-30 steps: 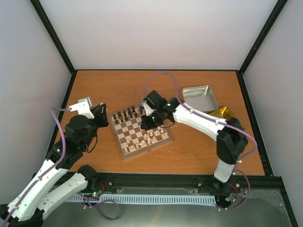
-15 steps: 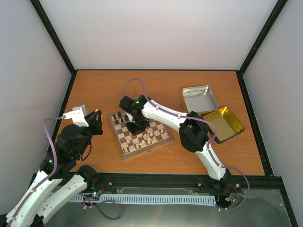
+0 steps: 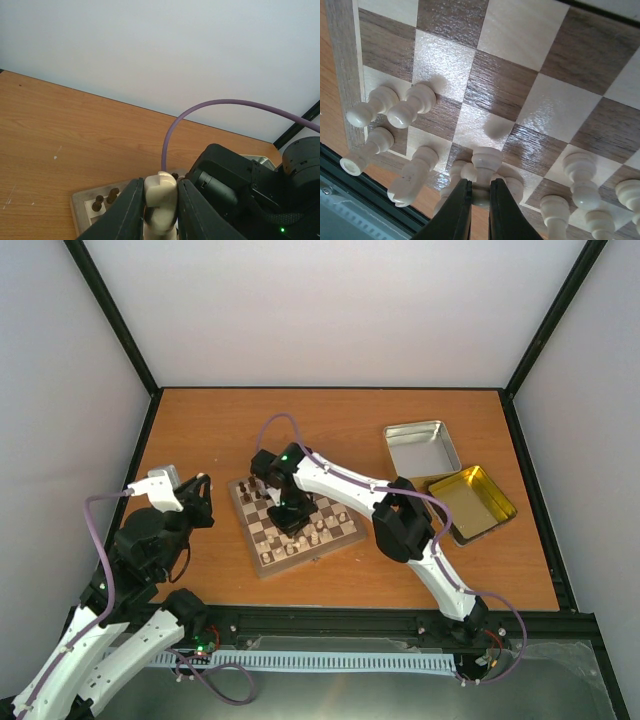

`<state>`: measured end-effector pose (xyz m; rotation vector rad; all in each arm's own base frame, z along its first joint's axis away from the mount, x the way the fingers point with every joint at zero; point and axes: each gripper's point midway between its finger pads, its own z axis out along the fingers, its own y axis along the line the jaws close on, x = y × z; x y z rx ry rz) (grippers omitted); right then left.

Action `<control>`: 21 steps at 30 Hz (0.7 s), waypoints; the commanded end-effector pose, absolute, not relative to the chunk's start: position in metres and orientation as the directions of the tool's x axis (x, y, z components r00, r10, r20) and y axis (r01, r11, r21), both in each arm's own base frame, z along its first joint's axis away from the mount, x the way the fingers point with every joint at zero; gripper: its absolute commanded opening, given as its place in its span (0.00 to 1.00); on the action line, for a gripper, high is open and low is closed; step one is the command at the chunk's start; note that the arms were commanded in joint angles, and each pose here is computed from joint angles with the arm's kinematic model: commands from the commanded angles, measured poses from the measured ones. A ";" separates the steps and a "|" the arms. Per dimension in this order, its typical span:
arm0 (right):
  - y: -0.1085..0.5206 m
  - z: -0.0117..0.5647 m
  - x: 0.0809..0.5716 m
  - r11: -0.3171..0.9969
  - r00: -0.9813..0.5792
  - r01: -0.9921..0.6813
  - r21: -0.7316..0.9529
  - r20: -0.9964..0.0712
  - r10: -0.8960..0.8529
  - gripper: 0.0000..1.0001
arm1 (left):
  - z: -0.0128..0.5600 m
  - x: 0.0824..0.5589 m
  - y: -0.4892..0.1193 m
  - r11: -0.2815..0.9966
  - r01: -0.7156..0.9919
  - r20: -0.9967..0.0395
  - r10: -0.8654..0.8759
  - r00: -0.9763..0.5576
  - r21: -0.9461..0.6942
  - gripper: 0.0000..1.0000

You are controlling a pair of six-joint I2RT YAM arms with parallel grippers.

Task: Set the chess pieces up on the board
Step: Place the chess piece on the chessboard.

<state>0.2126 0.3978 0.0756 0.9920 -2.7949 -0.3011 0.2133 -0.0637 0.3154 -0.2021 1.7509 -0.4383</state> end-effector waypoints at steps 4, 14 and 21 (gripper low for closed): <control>0.407 0.071 0.204 0.737 -0.744 -0.618 0.274 0.098 -0.661 0.09 | 0.315 0.212 -0.060 0.924 0.092 -0.912 -0.344 -0.223 -0.371 0.19; 0.415 0.069 0.202 0.729 -0.742 -0.617 0.297 0.090 -0.664 0.14 | 0.315 0.213 -0.060 0.925 0.092 -0.912 -0.342 -0.225 -0.369 0.19; 0.418 0.072 0.207 0.733 -0.750 -0.617 0.288 0.067 -0.658 0.23 | 0.315 0.213 -0.060 0.926 0.091 -0.913 -0.340 -0.225 -0.367 0.19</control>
